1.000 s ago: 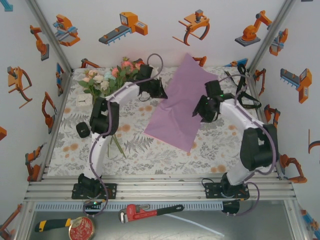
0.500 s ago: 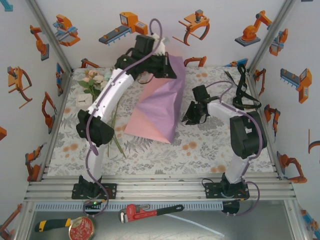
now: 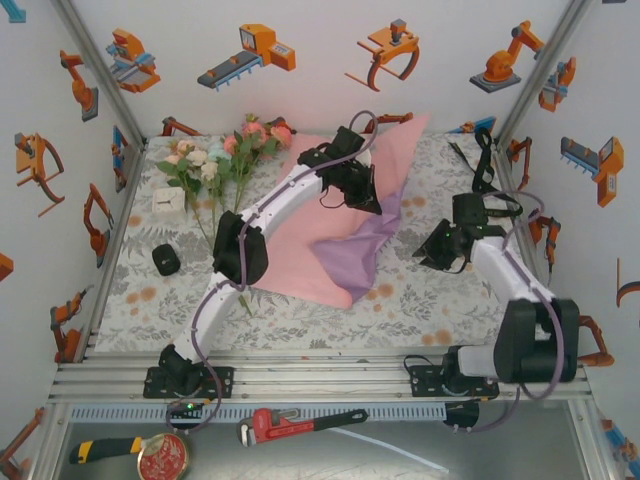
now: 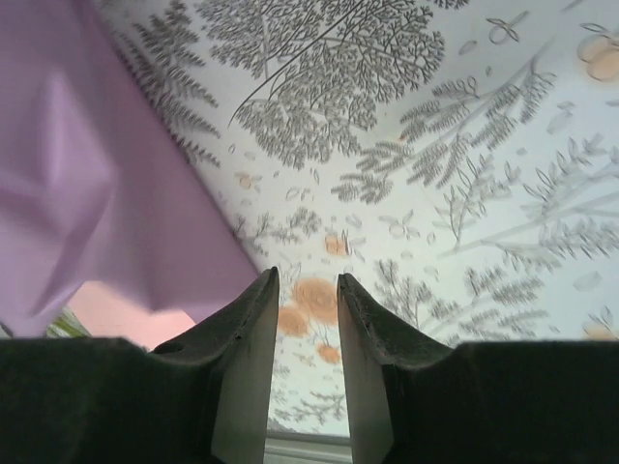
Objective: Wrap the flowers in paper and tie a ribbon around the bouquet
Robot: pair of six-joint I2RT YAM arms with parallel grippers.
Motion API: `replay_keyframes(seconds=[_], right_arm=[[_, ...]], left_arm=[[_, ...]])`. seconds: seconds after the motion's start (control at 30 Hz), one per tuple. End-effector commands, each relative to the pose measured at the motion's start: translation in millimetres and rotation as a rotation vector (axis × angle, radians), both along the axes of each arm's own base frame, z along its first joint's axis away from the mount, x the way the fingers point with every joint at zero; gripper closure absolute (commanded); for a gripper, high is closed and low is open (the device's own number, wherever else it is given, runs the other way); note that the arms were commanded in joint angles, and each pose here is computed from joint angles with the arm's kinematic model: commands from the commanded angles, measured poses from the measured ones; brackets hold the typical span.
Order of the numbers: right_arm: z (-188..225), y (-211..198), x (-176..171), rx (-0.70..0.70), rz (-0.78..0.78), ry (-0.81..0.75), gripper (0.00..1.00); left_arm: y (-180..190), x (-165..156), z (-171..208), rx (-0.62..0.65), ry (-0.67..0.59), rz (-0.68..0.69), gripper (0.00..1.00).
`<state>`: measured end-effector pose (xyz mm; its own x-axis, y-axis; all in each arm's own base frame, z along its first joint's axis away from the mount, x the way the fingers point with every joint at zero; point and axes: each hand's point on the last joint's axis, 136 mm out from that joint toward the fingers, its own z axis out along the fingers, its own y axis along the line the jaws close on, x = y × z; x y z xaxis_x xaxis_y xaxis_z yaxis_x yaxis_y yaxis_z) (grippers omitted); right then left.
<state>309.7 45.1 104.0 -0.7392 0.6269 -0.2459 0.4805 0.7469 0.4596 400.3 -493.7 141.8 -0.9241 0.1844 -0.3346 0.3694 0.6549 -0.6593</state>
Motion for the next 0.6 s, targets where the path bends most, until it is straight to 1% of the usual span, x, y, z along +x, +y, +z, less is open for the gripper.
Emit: replay_keyframes(seconds=[0.0,0.03,0.07,0.1,0.23,0.3,0.33,0.37,0.4,0.47,0.5,0.57], right_arm=[[6,-10,-30,-0.071,0.017,0.039,0.66],[10,-13,-32,-0.076,-0.002,0.034,0.66],[15,-16,-34,-0.082,-0.022,0.026,0.65],[20,-19,-35,-0.088,-0.04,0.019,0.64],[37,-33,-35,-0.123,-0.1,0.004,0.58],[48,-33,-30,-0.124,-0.086,-0.019,0.53],[54,-33,-28,-0.122,-0.08,-0.03,0.51],[60,-33,-26,-0.12,-0.076,-0.038,0.46],[66,-33,-24,-0.118,-0.077,-0.046,0.42],[78,-34,-22,-0.114,-0.092,-0.064,0.37],[85,-36,-21,-0.109,-0.108,-0.074,0.35],[98,-39,-18,-0.106,-0.136,-0.096,0.33]], left_arm=[[-21,-12,2,-0.096,0.095,-0.002,1.0],[-29,-15,5,-0.132,0.114,-0.007,1.0],[-36,-18,6,-0.159,0.128,-0.01,0.95],[-43,-22,8,-0.182,0.136,-0.02,0.83],[-58,-26,30,-0.3,0.167,-0.042,0.64],[-61,-27,51,-0.364,0.153,-0.059,0.49],[-62,-27,62,-0.393,0.145,-0.069,0.44],[-63,-28,77,-0.431,0.125,-0.087,0.39],[-61,-27,92,-0.455,0.103,-0.094,0.36],[-52,-23,115,-0.473,0.03,-0.103,0.31],[-44,-20,125,-0.457,-0.022,-0.101,0.29],[-20,-9,135,-0.379,-0.133,-0.073,0.27]])
